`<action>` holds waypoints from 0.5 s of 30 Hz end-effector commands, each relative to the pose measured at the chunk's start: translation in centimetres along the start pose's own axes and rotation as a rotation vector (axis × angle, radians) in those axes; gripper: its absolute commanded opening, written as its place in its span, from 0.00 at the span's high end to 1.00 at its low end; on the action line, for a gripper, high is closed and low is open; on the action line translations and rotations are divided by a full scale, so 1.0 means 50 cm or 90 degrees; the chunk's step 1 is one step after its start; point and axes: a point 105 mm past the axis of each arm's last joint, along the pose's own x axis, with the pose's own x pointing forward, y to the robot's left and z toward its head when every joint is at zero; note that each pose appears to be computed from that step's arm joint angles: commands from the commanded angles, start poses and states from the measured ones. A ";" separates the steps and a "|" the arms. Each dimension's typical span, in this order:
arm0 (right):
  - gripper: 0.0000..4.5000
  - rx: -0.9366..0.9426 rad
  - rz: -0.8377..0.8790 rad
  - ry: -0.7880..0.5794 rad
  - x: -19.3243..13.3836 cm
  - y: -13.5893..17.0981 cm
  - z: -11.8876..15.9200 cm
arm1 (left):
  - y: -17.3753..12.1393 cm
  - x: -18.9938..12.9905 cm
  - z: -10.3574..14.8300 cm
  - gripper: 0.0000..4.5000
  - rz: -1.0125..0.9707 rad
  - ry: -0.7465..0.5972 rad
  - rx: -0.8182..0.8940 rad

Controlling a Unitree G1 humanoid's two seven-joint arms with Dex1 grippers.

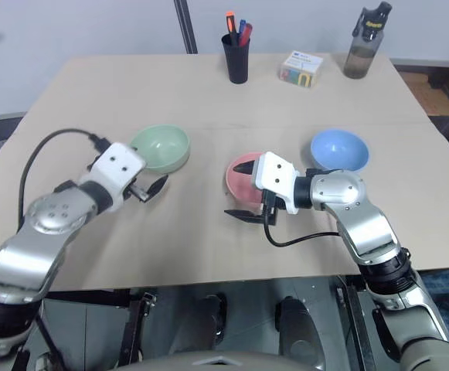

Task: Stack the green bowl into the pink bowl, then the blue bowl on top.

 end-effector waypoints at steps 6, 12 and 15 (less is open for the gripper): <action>0.00 -0.028 -0.079 -0.031 -0.032 -0.018 0.032 | -0.007 0.059 0.004 0.24 -0.028 0.071 0.058; 0.00 -0.024 -0.113 -0.026 -0.049 -0.022 0.029 | 0.002 0.064 0.001 0.84 -0.028 0.079 0.064; 0.00 -0.022 -0.123 -0.025 -0.054 -0.024 0.027 | 0.001 0.061 0.012 0.99 -0.039 0.064 0.060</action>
